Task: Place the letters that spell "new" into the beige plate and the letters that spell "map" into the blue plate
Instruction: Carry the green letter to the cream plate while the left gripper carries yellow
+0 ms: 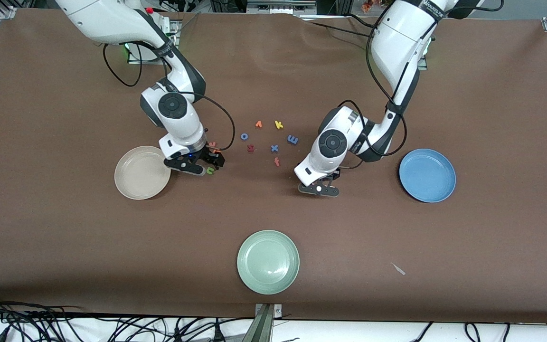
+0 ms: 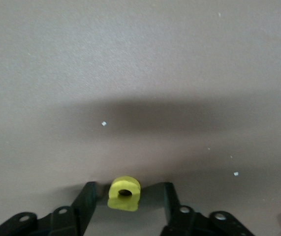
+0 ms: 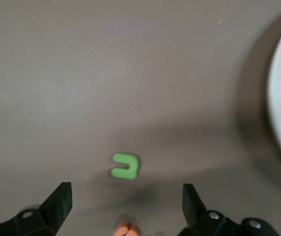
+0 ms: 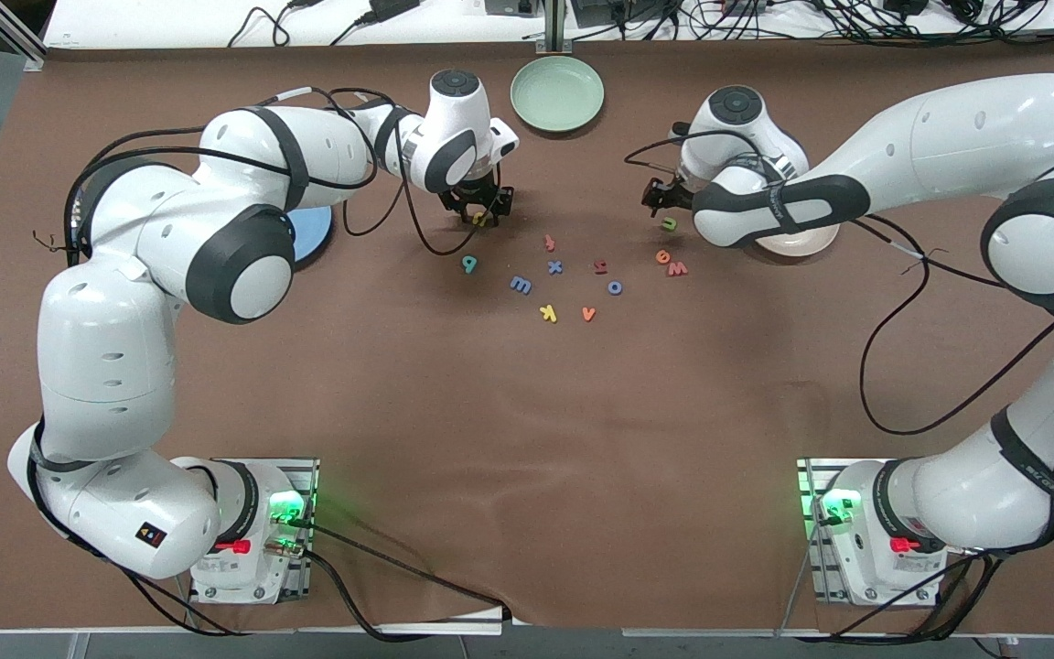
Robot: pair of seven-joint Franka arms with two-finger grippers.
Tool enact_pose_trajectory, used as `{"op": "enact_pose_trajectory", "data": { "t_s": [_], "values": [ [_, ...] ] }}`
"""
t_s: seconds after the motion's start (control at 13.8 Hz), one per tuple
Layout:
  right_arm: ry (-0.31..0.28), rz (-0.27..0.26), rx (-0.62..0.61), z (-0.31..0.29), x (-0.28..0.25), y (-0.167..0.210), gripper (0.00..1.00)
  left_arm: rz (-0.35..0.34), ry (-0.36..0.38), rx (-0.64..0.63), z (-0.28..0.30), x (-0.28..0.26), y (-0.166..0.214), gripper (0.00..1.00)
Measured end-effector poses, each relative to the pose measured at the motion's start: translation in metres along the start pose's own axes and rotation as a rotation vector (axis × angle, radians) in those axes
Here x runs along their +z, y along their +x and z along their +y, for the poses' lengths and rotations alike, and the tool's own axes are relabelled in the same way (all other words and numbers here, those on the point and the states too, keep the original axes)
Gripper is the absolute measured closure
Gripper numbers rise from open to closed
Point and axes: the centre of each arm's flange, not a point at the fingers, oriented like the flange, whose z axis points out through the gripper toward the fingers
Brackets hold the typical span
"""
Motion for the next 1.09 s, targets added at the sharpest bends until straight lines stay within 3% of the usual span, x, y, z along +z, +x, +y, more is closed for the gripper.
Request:
{"op": "enact_pose_trajectory", "data": {
  "t_s": [0.07,0.22,0.29,0.58,0.8,1.02,1.09],
  "values": [
    [0.001,-0.003,0.004,-0.004,0.003,-0.002,0.0,0.001,0.002,0.0,0.0,0.0,0.0,0.4],
    [0.001,-0.007,0.007,-0.006,0.008,0.0,0.0,0.003,0.003,0.0,0.0,-0.002,0.0,0.52],
    [-0.002,-0.006,0.004,-0.006,0.013,0.003,0.0,0.004,0.005,0.001,0.001,-0.002,0.0,0.53],
    [-0.012,0.006,0.011,-0.007,0.026,0.011,0.02,0.012,0.019,0.015,0.001,-0.004,0.0,0.72],
    [-0.013,0.004,0.013,-0.008,0.029,0.01,0.07,0.008,0.025,0.008,-0.003,-0.005,0.002,0.72],
    [-0.016,0.001,0.013,-0.008,0.032,0.009,0.13,-0.054,0.069,-0.034,-0.042,-0.031,0.02,0.72],
    [-0.017,0.0,0.011,-0.008,0.034,0.008,0.21,-0.076,0.077,-0.028,-0.061,-0.047,0.026,0.72]
  ]
}}
